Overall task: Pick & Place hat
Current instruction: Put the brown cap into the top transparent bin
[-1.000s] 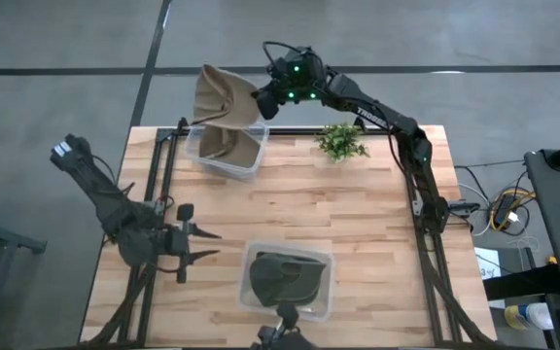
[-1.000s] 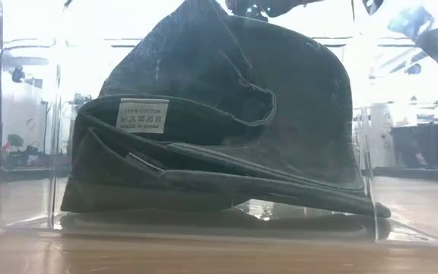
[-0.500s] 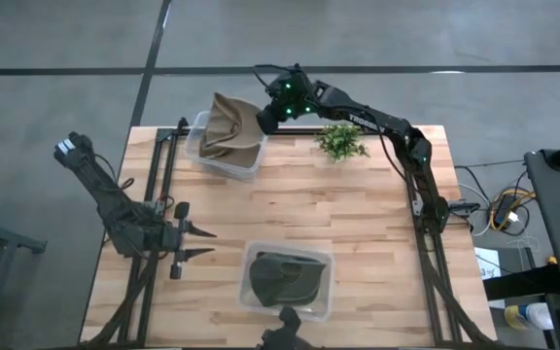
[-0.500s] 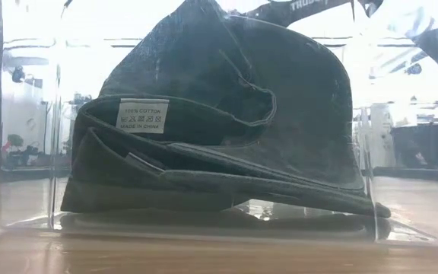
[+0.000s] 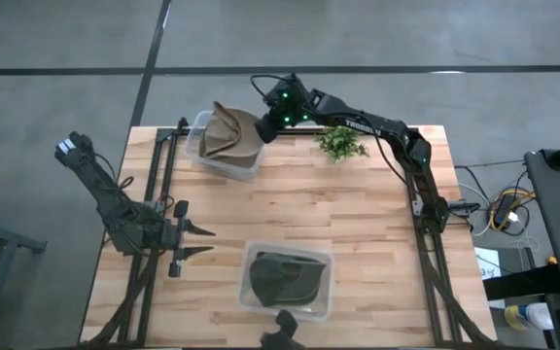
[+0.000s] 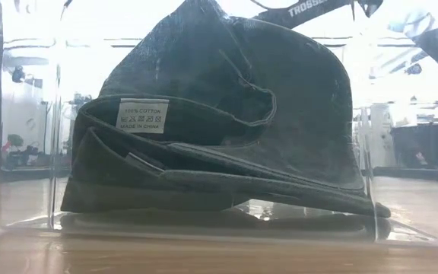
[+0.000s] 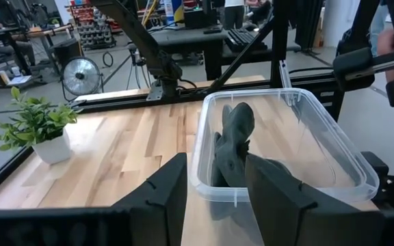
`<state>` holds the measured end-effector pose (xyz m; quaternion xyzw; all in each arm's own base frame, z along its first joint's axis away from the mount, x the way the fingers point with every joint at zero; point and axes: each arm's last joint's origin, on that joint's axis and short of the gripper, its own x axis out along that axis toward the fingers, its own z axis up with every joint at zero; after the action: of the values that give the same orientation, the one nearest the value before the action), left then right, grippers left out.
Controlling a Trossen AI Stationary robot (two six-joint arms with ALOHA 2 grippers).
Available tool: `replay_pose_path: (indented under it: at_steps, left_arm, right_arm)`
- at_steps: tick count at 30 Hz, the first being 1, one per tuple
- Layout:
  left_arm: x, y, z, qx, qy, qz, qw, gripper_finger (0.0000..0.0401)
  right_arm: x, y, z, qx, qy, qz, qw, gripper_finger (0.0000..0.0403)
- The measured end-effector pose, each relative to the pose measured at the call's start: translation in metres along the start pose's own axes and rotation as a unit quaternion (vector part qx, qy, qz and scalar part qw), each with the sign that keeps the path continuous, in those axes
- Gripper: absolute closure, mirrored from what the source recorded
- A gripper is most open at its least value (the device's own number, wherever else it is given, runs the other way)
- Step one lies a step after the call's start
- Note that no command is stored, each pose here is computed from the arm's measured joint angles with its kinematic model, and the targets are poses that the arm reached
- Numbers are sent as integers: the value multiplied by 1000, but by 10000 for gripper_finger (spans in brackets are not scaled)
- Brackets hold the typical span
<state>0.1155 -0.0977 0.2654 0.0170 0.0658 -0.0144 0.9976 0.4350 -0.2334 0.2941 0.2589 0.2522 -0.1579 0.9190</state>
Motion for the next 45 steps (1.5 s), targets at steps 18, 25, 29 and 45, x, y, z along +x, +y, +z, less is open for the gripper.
replay_pose_path:
  at_steps: [18,25,29,45]
  left_arm:
    - [0,0,-2,-4,8,1,1000,259]
    - [0,0,-3,-5,11,2,1000,259]
    - [0,0,-4,-6,13,2,1000,259]
    - [0,0,-5,-7,17,3,1000,259]
  right_arm:
    - [-8,5,11,-79,-40,8,996,193]
    - [-18,21,20,-212,-54,-4,976,213]
    - [-21,28,22,-273,-50,-38,960,224]
    - [-3,18,9,-211,-16,-78,974,273]
